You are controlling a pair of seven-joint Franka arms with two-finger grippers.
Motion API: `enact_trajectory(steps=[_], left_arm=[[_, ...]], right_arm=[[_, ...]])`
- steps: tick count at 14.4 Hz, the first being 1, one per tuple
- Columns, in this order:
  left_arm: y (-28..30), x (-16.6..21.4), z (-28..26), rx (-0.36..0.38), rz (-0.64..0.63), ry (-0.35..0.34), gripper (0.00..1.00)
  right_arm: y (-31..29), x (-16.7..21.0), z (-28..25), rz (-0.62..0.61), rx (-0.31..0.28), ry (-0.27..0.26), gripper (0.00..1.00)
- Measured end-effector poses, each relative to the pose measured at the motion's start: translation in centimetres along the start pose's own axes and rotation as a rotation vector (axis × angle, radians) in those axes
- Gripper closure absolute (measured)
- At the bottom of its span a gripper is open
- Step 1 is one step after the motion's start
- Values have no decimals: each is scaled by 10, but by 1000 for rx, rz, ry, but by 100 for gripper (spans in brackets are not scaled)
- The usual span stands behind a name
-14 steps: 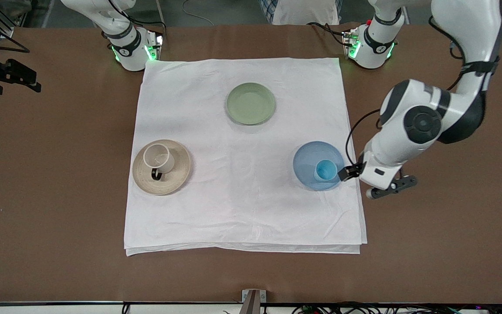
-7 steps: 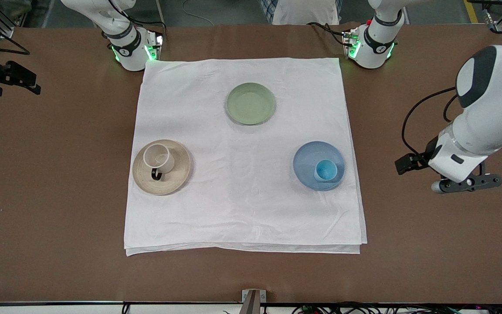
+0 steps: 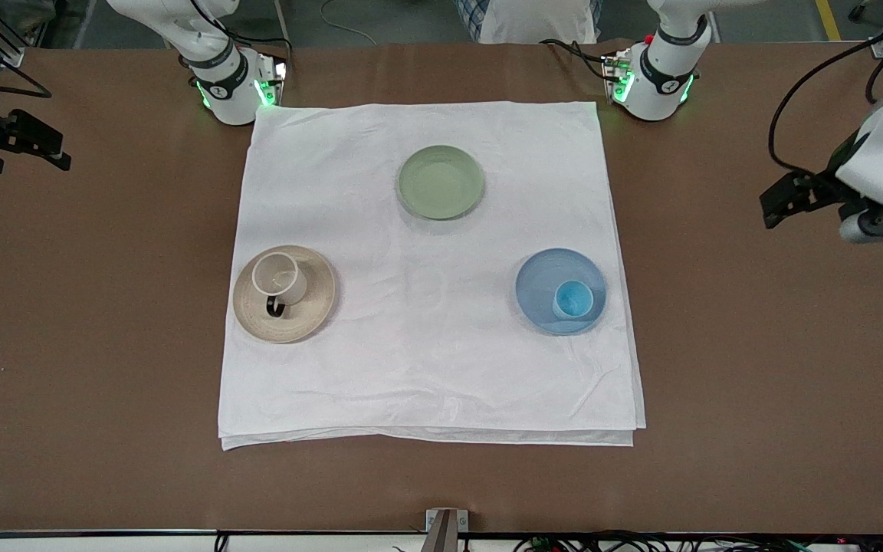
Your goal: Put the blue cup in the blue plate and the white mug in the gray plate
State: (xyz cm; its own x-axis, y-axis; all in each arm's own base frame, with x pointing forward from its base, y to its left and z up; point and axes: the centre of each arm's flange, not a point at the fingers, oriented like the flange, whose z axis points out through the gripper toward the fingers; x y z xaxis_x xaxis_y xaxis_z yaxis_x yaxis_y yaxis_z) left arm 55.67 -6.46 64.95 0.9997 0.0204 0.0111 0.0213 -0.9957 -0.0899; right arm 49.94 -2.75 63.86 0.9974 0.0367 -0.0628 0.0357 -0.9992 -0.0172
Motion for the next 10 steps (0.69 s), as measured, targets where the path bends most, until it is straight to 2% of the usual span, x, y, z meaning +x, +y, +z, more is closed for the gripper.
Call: enact_trajectory(steps=[5,10], left_arm=[[-25,-16,-5,-36,-17,-27,0],[-27,-23,-4,-83,-23,-48,0]], right_arm=[[-1,0,0,-1,1,2,0],[-1,0,-5,-2,1,12,0]])
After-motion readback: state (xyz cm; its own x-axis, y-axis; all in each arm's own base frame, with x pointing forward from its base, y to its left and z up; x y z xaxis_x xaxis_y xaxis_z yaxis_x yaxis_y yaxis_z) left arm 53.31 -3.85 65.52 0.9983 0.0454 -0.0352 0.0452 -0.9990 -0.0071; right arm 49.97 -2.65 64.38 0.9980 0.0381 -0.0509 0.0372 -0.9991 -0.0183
